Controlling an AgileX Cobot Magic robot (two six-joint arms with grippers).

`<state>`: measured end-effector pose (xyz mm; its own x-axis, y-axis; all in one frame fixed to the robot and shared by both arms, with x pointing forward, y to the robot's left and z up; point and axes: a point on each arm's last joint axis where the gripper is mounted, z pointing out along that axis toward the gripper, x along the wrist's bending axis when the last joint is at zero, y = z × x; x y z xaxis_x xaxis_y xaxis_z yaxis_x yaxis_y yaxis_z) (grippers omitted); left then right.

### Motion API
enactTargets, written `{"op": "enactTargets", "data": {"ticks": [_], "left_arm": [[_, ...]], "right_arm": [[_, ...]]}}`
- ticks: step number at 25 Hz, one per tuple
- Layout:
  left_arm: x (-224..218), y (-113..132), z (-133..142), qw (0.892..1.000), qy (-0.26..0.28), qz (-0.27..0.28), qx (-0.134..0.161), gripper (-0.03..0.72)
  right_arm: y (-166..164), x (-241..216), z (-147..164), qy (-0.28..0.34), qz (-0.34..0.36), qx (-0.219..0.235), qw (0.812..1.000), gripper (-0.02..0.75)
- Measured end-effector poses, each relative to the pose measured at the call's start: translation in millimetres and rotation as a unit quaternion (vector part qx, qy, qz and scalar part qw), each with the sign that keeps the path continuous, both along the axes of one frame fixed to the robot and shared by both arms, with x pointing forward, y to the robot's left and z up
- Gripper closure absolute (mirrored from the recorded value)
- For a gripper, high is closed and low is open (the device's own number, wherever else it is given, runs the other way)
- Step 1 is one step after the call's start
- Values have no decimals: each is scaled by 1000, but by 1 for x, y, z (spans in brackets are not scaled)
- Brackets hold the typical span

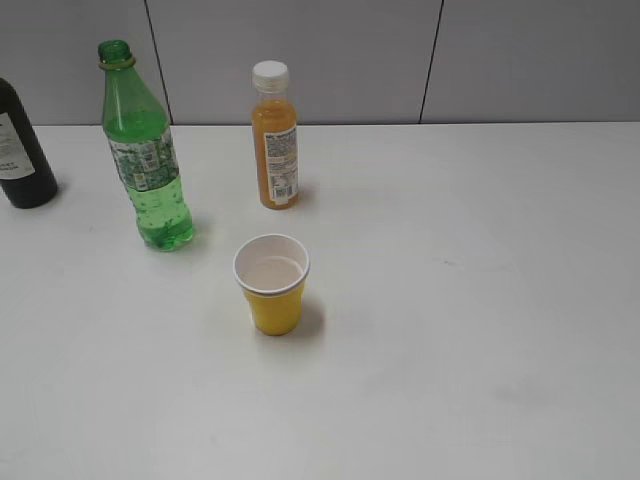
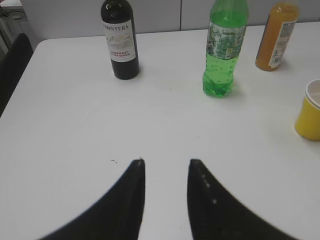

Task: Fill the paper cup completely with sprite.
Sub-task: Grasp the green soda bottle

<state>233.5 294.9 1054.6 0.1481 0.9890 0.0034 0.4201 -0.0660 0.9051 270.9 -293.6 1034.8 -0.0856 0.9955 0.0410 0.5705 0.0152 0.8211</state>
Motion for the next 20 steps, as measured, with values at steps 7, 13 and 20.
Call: {"op": "enactTargets", "data": {"ticks": [7, 13, 20], "left_arm": [[0, 0, 0, 1000, 0, 0, 0, 451], [0, 0, 0, 1000, 0, 0, 0, 451], [0, 0, 0, 1000, 0, 0, 0, 451]], "right_arm": [[-2, -23, 3, -82, 1, 6, 997, 144], [-2, -24, 3, -86, 13, -13, 996, 144], [-2, -24, 3, -86, 15, -16, 996, 144]]}}
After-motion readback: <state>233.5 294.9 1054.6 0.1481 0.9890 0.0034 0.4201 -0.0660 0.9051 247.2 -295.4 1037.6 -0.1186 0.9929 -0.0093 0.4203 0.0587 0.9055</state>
